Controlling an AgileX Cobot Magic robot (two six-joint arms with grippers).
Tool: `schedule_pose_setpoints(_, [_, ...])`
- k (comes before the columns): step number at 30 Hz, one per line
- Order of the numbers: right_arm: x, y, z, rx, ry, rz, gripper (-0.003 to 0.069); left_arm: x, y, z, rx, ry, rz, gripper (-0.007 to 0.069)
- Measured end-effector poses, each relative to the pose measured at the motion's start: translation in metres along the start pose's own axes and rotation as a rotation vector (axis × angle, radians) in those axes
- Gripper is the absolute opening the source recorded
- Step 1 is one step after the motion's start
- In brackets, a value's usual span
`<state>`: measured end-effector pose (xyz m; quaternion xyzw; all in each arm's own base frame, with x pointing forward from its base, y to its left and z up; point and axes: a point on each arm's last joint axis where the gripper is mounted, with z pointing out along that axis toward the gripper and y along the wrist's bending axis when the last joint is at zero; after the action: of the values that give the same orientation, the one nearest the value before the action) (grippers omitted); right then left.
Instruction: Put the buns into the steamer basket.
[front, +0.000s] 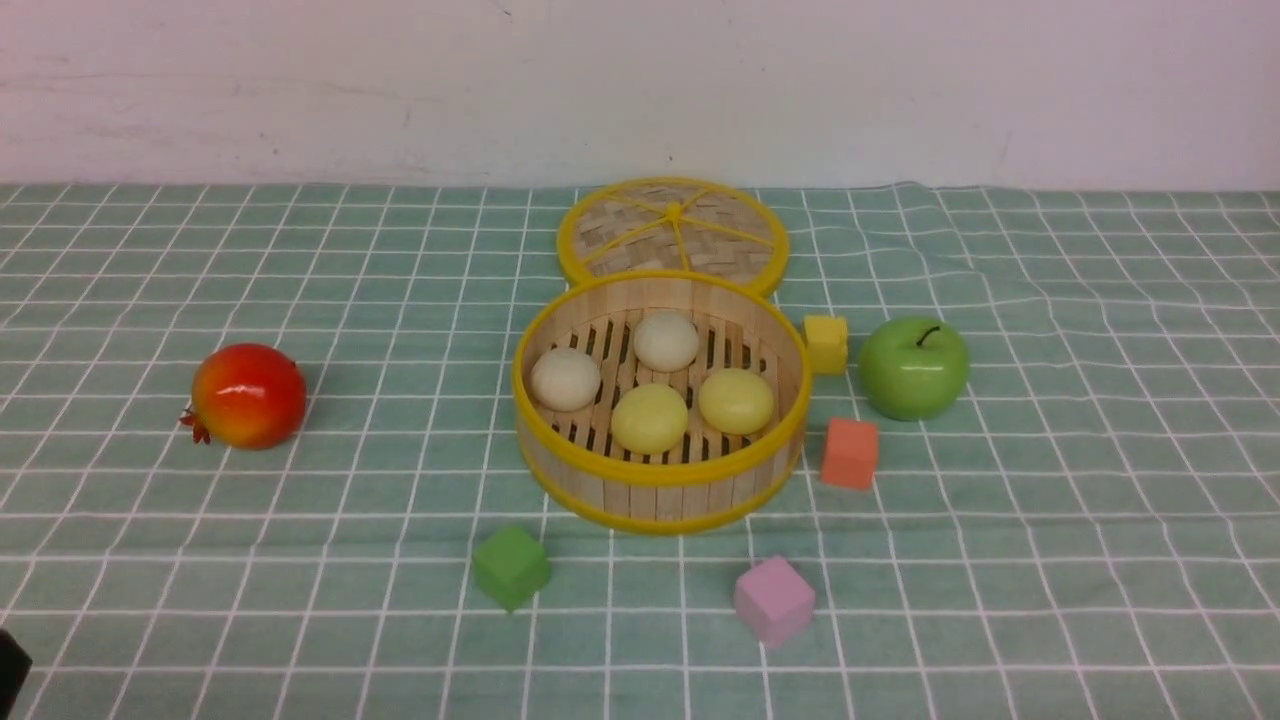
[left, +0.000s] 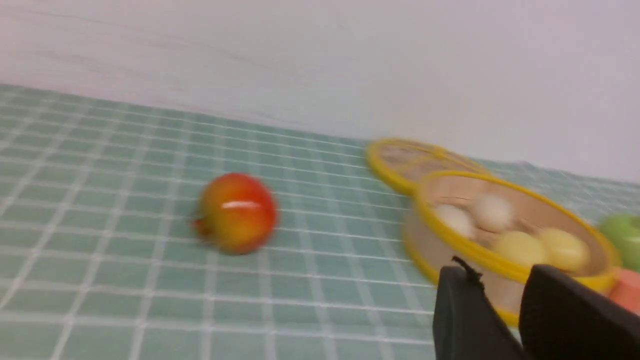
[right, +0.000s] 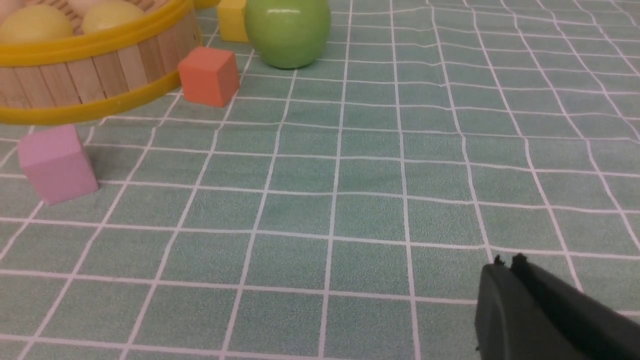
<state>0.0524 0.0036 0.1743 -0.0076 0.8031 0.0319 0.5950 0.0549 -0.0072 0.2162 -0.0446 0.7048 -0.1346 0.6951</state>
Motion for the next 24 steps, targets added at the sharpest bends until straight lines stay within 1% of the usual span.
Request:
schedule_pose_setpoints(1, [0.0, 0.0, 0.0, 0.0, 0.0, 0.001, 0.0, 0.015, 0.006, 0.001, -0.04, 0.032, -0.007, 0.0175])
schedule_pose_setpoints(2, [0.0, 0.0, 0.0, 0.0, 0.0, 0.001, 0.0, 0.02, 0.007, 0.001, -0.059, 0.059, -0.014, 0.0175])
schedule_pose_setpoints(4, [0.0, 0.0, 0.0, 0.0, 0.0, 0.002, 0.0, 0.033, 0.011, -0.001, -0.103, 0.174, -0.046, 0.0175])
schedule_pose_setpoints(5, [0.0, 0.0, 0.0, 0.0, 0.0, 0.002, 0.0, 0.034, 0.011, -0.001, -0.106, 0.189, -0.046, 0.0175])
schedule_pose_setpoints(6, [0.0, 0.0, 0.0, 0.0, -0.001, 0.001, 0.0002, 0.043, 0.013, -0.003, -0.131, 0.272, -0.082, 0.0175])
schedule_pose_setpoints(11, [0.0, 0.0, 0.0, 0.0, -0.001, 0.001, 0.0002, 0.046, 0.014, -0.003, -0.142, 0.294, -0.126, 0.0169])
schedule_pose_setpoints(13, [0.0, 0.0, 0.0, 0.0, -0.001, 0.001, 0.0002, 0.046, 0.014, -0.003, -0.141, 0.294, -0.126, 0.0152])
schedule_pose_setpoints(17, [0.0, 0.0, 0.0, 0.0, -0.001, 0.001, 0.0003, 0.046, 0.014, -0.003, -0.131, 0.299, -0.062, 0.0037])
schedule_pose_setpoints(18, [0.0, 0.0, 0.0, 0.0, -0.001, 0.001, 0.0006, 0.046, 0.014, -0.003, -0.129, 0.3, -0.045, -0.0005])
schedule_pose_setpoints(24, [0.0, 0.0, 0.0, 0.0, -0.001, -0.001, 0.0012, 0.045, 0.013, -0.003, -0.126, 0.298, -0.038, -0.0014])
